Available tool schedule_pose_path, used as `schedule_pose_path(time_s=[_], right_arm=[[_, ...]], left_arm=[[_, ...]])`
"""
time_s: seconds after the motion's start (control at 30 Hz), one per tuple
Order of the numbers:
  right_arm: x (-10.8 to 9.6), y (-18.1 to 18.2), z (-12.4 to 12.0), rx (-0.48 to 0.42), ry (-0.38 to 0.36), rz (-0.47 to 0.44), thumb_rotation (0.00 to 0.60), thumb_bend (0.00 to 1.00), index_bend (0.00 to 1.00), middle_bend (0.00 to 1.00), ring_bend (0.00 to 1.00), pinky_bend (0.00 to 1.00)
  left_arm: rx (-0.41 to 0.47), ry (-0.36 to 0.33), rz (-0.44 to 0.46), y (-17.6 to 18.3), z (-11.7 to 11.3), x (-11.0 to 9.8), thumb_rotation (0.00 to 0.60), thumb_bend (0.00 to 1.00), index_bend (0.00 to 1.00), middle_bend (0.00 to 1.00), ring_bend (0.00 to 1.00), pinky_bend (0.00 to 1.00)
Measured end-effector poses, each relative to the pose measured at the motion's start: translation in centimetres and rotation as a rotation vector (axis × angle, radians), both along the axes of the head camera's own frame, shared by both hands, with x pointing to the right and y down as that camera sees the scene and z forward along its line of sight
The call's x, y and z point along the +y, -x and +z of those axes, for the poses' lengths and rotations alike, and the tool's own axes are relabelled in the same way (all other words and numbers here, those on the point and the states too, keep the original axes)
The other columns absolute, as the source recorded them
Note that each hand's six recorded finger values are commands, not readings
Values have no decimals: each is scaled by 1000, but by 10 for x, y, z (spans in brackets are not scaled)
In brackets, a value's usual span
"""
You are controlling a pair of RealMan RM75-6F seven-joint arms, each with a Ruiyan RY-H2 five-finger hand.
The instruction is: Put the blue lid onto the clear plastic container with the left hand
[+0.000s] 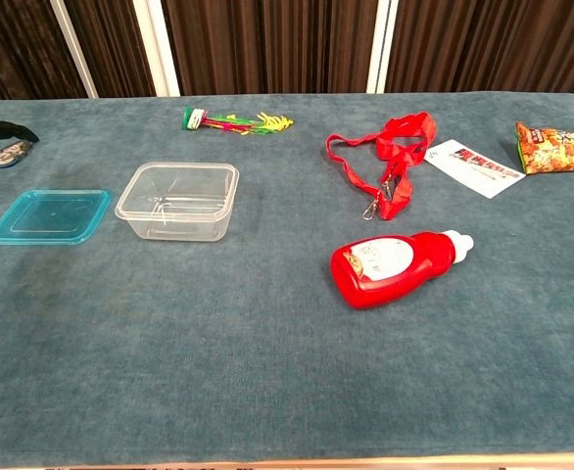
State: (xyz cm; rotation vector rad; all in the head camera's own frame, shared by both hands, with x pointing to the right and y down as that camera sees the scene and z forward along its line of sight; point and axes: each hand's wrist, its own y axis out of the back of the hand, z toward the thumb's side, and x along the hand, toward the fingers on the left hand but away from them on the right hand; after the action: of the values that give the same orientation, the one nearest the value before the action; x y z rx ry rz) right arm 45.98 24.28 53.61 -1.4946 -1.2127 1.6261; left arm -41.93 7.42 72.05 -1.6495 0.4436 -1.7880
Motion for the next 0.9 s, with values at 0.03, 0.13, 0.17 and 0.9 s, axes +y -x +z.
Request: schedule_pose_path(time_s=[0.03,0.13,0.17,0.9], right_arm=[[0,0,0,1,0,2,600,394,56,39,32,0],[0,-1,0,4,1,4,600,394,57,39,32,0],[0,-1,1,5,2,5,600,394,57,39,32,0],[0,-2,2,14,4,9,600,393,57,39,32,0]], left_arm=[[-1,5,5,-2,2,-1,600,73,0,24,0,0],[0,15,16,-6,8,-2,600,72,0,27,0,0],[1,18,19,-7,9,-2,600,72,0,27,0,0],[76,89,36,-30,22,11,600,73,0,5,0,0]])
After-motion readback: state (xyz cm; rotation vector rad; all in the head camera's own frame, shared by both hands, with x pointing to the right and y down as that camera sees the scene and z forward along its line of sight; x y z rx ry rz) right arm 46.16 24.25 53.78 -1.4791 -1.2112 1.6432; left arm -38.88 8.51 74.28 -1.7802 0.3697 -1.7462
